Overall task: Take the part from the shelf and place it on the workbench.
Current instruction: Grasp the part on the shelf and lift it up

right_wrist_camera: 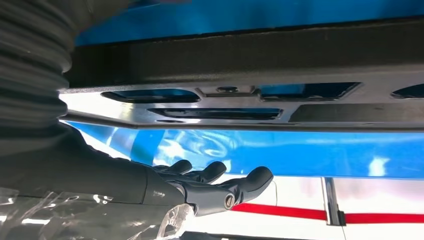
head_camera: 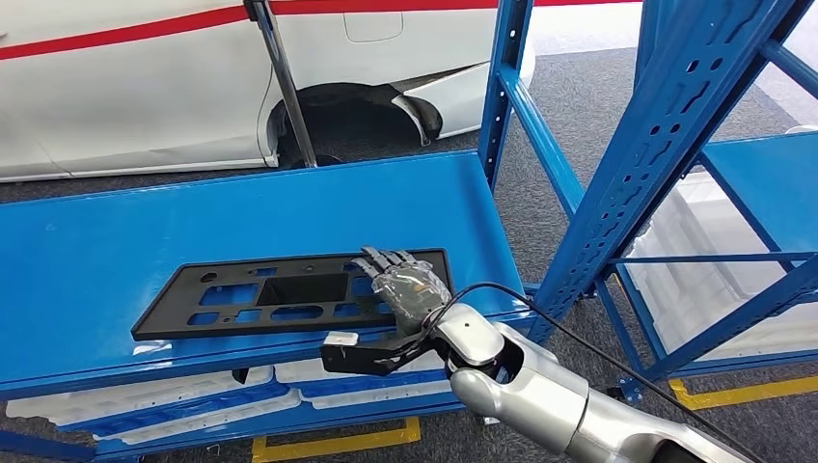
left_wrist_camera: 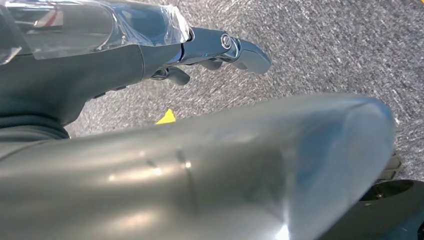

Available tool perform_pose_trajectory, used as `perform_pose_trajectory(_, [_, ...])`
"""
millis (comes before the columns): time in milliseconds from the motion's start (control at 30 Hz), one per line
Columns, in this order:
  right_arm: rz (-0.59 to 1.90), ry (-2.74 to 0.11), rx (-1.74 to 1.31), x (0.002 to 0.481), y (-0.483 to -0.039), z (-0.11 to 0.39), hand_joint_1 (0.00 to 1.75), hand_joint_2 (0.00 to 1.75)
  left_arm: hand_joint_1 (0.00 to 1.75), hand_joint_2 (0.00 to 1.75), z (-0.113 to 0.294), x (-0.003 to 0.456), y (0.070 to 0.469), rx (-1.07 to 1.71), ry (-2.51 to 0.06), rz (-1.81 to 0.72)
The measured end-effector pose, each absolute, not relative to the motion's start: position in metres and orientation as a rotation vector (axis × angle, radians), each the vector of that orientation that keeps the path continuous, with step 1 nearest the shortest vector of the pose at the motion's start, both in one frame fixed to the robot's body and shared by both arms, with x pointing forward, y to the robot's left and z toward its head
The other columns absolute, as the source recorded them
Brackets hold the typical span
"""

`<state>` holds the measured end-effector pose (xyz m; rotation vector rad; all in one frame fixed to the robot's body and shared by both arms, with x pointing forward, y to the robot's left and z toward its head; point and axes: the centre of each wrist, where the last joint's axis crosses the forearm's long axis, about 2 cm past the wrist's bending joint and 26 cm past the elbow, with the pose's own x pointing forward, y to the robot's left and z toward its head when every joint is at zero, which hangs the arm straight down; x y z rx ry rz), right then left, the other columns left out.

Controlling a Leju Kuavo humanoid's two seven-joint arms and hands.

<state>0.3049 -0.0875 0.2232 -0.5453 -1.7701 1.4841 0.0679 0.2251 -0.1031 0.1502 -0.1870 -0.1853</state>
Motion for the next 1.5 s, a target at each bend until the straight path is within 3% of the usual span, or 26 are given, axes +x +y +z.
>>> perform_pose_trajectory(767, [1.474,-1.746,-0.558,0.3090,-0.0879,0.2266,1.75,1.75,0.00,0.00,-0.1033,0.0672,0.2256,0.146,-0.199,-0.154])
perform_pose_trajectory(900, [1.467,-1.743,-0.564,0.3092,-0.0883,0.2265,1.75,1.75,0.00,1.75,-0.1032,0.0672,0.2259,0.159,-0.245,-0.169])
perform_pose_trajectory(1500, [1.459,-1.738,-0.589,0.3103,-0.0914,0.2254,1.75,1.75,0.00,1.75,-0.1030,0.0675,0.2268,0.206,-0.286,-0.191])
